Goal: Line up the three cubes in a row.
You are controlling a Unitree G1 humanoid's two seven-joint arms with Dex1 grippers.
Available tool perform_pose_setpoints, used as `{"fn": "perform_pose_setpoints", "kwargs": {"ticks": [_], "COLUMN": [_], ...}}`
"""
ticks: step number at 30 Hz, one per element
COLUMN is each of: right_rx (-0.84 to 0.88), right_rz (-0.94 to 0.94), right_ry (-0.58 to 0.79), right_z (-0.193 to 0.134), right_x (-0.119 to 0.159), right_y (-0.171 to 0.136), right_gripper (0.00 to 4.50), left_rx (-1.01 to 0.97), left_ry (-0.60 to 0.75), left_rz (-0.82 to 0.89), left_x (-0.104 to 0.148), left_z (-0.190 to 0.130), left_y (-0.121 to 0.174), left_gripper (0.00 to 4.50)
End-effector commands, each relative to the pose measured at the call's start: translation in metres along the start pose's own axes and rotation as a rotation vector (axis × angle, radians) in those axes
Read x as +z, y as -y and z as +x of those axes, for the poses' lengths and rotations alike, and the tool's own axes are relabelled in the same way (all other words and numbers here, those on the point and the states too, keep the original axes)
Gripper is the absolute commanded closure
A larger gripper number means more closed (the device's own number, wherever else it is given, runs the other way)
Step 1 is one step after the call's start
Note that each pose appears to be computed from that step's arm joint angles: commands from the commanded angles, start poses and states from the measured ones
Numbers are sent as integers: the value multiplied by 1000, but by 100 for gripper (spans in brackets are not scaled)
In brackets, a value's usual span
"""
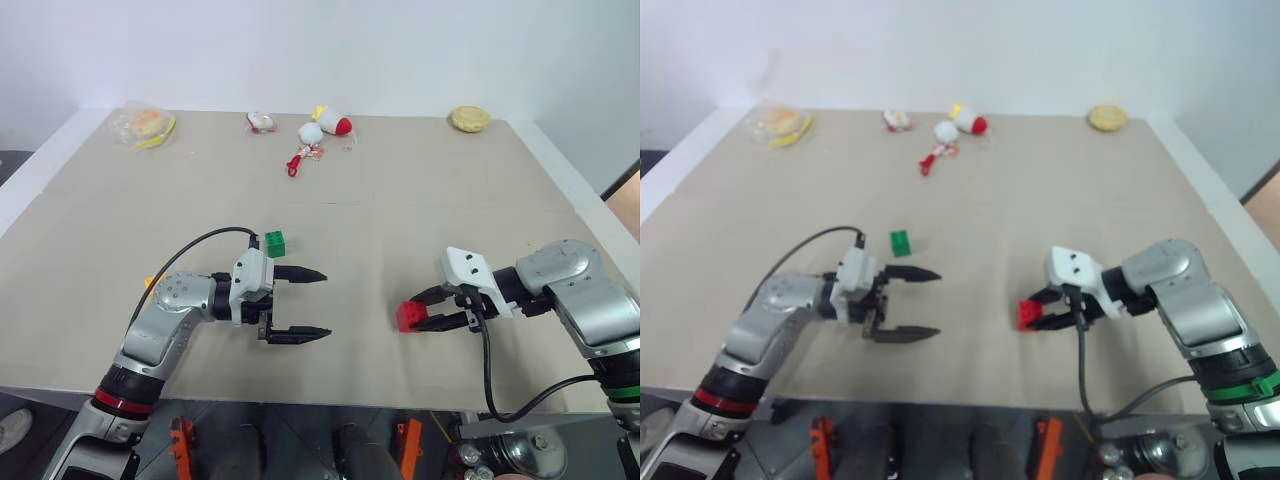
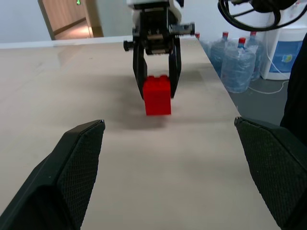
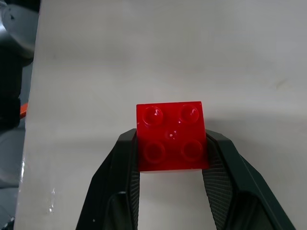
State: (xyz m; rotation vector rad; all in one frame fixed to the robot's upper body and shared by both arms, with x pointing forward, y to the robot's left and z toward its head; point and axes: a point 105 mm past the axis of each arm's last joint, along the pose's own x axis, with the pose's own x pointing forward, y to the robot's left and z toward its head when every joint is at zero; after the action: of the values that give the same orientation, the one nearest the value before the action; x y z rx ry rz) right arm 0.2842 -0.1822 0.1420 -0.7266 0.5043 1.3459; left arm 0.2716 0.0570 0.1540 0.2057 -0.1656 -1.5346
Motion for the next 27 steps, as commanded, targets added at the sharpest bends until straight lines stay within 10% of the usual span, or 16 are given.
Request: {"fn": "perform_pose_setpoints", "kwargs": {"ticks": [1,3,12,27], "right_rx": [-26,-22,-7,-234], "right_rz": [-24,-21,-28,-36], "right_ry": [-46,-37,70,510], "right_z": [-3,-3,-12,-29], "right_x": [-7,-7,13,104], "right_y": [4,4,3,17], "right_gripper": [326,326,4,4], "left_rx": [13,17,52,248], "left_ry": [25,29,41,-206], "left_rz": [44,45,38,74], "left_x": [12,13,13,21], "left_z": [3,4,5,-59], "left_y": [-5,-6,-8,-116], "left_gripper": [0,0,0,0]}}
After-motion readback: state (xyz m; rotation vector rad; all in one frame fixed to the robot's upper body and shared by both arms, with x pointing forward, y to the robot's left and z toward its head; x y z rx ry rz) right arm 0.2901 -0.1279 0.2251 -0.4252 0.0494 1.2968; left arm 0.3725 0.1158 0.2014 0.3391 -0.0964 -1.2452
